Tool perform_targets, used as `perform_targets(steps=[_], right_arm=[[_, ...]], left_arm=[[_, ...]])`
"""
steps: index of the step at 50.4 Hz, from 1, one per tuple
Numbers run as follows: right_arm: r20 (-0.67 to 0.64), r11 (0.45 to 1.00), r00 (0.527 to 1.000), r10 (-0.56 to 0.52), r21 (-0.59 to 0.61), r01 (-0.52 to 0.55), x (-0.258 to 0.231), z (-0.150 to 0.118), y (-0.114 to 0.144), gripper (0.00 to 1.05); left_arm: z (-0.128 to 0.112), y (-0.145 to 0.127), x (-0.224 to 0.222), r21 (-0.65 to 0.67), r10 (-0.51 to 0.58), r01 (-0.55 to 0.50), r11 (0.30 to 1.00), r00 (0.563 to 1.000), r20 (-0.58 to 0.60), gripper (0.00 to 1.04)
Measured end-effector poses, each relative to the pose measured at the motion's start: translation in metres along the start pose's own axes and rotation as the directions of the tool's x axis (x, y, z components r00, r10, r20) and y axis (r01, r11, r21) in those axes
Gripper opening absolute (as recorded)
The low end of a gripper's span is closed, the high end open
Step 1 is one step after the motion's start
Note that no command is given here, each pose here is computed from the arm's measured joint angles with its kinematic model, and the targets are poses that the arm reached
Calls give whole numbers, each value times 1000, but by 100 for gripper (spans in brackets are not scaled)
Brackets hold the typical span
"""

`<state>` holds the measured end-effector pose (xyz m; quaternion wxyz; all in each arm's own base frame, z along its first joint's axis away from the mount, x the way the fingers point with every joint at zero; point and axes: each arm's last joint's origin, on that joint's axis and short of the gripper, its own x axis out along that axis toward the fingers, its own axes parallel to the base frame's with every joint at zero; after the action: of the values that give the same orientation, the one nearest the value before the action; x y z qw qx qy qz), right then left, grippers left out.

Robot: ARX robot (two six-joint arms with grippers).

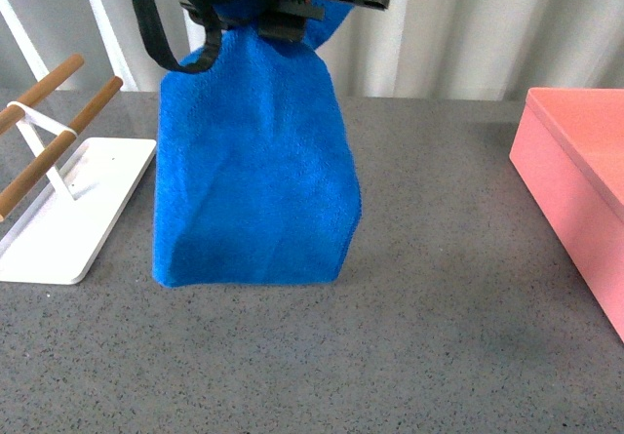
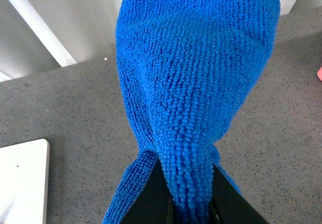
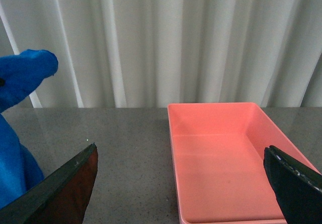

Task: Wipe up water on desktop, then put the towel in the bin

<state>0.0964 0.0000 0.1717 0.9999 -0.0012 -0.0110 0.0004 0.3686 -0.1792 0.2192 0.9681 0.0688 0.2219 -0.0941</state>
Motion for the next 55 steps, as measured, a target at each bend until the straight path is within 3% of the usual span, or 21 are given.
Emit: perform_targets(steps=[19,44,55], right_arm=[[0,1000,1000,0,0,0,0,0,0,98],[0,1000,1000,0,0,0,0,0,0,98],[0,1000,1000,0,0,0,0,0,0,98]], left_arm=[[3,-16,19,-120,-32,32,992,999,3,5],[28,-6,13,-223,-48,62,973,996,70,5],[31,-22,-10,-266,-288,301,916,954,88,5]])
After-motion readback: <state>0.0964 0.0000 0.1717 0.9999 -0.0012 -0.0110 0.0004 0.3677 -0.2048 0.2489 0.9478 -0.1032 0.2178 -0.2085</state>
